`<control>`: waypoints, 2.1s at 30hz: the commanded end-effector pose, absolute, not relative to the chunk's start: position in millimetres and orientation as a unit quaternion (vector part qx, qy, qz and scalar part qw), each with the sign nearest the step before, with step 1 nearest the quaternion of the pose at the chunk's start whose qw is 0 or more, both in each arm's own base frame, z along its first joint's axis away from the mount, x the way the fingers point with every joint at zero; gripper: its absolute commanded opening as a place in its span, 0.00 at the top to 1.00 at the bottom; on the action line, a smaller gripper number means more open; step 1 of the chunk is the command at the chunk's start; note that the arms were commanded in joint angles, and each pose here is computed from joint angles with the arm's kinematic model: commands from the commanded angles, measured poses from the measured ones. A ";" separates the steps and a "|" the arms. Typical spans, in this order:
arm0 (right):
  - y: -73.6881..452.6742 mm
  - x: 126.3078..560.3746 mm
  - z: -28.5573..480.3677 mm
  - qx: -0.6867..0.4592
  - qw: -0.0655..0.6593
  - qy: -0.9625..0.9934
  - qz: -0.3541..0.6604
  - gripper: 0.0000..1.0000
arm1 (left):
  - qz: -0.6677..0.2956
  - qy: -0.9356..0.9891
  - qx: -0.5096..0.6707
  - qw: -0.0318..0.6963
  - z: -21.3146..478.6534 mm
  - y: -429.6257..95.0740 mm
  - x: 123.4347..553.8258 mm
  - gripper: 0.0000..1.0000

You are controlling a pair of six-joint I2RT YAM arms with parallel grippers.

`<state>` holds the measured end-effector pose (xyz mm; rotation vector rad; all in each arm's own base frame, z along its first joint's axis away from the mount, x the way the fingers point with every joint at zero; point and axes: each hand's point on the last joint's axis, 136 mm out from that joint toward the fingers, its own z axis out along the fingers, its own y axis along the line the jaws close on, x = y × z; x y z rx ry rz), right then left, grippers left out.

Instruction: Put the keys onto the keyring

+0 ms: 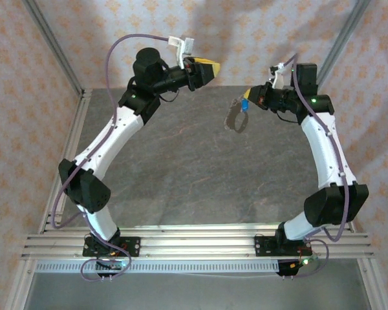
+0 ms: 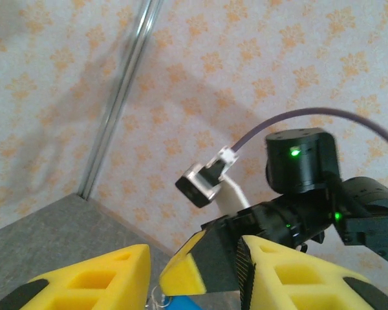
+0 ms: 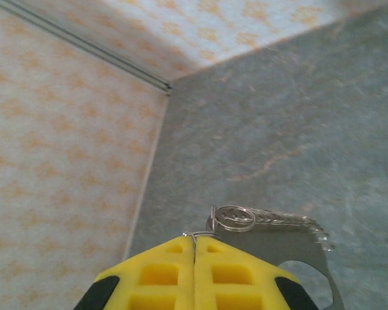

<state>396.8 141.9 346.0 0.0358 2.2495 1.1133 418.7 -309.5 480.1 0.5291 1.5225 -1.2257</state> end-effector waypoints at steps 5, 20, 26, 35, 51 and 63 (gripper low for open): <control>129.5 407.3 305.7 0.039 0.283 0.893 0.347 1.00 | -0.500 0.629 0.208 0.558 490.5 -289.6 409.3 0.59; 196.5 452.4 289.9 0.048 0.248 0.874 0.415 1.00 | -0.486 0.643 0.197 0.558 484.2 -278.9 406.8 0.59; 209.4 471.8 267.1 0.071 0.223 0.867 0.440 1.00 | -0.480 0.651 0.196 0.555 482.8 -276.6 405.1 0.58; 196.1 440.8 158.6 0.094 0.155 0.902 0.393 1.00 | -0.485 0.655 0.189 0.547 480.6 -275.9 402.6 0.58; 185.5 376.0 95.0 0.123 0.119 0.903 0.394 1.00 | -0.484 0.666 0.189 0.535 469.2 -281.4 400.3 0.58; 184.8 333.3 63.1 0.115 0.084 0.913 0.383 1.00 | -0.487 0.669 0.193 0.527 462.2 -290.3 402.4 0.58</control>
